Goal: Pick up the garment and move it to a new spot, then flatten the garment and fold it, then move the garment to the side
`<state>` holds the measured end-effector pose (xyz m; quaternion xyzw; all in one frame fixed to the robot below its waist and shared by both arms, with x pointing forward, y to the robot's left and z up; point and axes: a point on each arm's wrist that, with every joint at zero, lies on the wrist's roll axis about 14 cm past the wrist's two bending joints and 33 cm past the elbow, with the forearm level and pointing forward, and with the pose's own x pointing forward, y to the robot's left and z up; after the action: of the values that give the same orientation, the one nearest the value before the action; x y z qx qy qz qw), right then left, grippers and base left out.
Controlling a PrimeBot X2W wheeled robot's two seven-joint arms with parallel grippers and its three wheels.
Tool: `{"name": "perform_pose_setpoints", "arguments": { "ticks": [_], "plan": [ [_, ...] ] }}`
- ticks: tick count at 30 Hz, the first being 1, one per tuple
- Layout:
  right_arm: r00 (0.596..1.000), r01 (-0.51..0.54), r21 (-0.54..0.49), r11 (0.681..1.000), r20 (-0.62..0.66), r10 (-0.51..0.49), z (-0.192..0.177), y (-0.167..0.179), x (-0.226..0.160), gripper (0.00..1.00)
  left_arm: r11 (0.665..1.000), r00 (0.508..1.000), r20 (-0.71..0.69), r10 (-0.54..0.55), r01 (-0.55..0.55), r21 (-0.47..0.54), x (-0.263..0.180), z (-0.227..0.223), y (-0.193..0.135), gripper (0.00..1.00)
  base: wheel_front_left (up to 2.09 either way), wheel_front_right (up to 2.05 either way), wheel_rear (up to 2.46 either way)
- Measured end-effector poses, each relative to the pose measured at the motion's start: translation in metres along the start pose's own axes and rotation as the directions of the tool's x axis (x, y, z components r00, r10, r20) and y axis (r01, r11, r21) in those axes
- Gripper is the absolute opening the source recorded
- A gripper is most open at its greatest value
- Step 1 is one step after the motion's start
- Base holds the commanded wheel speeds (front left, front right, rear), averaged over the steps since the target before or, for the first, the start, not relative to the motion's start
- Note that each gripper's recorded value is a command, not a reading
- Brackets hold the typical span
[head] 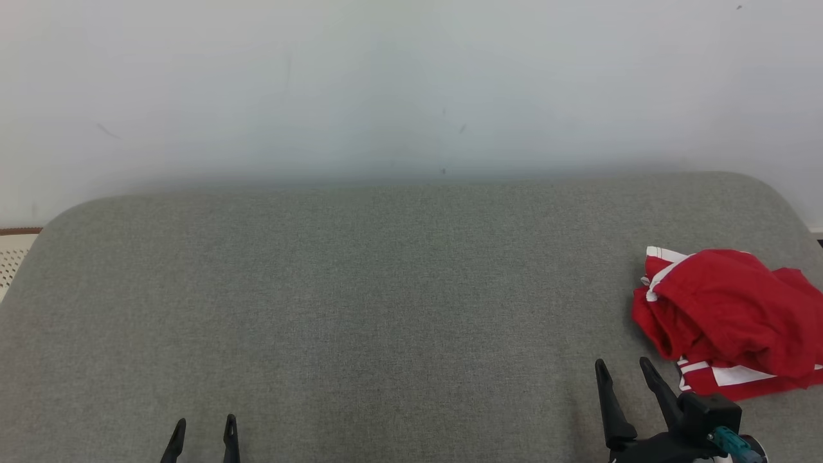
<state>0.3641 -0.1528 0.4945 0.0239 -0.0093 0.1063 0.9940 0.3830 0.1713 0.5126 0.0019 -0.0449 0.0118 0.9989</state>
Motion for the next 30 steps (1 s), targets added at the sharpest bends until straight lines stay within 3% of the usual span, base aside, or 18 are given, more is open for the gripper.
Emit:
{"name": "perform_pose_setpoints", "arguments": {
  "ticks": [9,25,30],
  "plan": [
    [1.000,-0.023,-0.047,0.999,-0.012,0.022,-0.002,0.002,0.001,1.00,1.000,1.000,-0.004,-0.006,0.006,0.003,0.001,-0.001,-0.003,1.00,0.00,0.00,0.00],
    [0.999,-0.032,-0.055,0.998,0.021,0.033,0.009,0.006,0.007,1.00,1.000,1.000,-0.002,-0.007,0.007,0.012,0.003,-0.001,-0.004,1.00,0.00,0.00,0.00],
    [0.999,-0.032,-0.045,0.998,-0.014,0.031,-0.003,0.008,0.001,1.00,1.000,1.000,-0.031,-0.006,0.007,0.013,-0.002,-0.010,-0.004,1.00,0.00,0.00,0.00]
  ]
}}
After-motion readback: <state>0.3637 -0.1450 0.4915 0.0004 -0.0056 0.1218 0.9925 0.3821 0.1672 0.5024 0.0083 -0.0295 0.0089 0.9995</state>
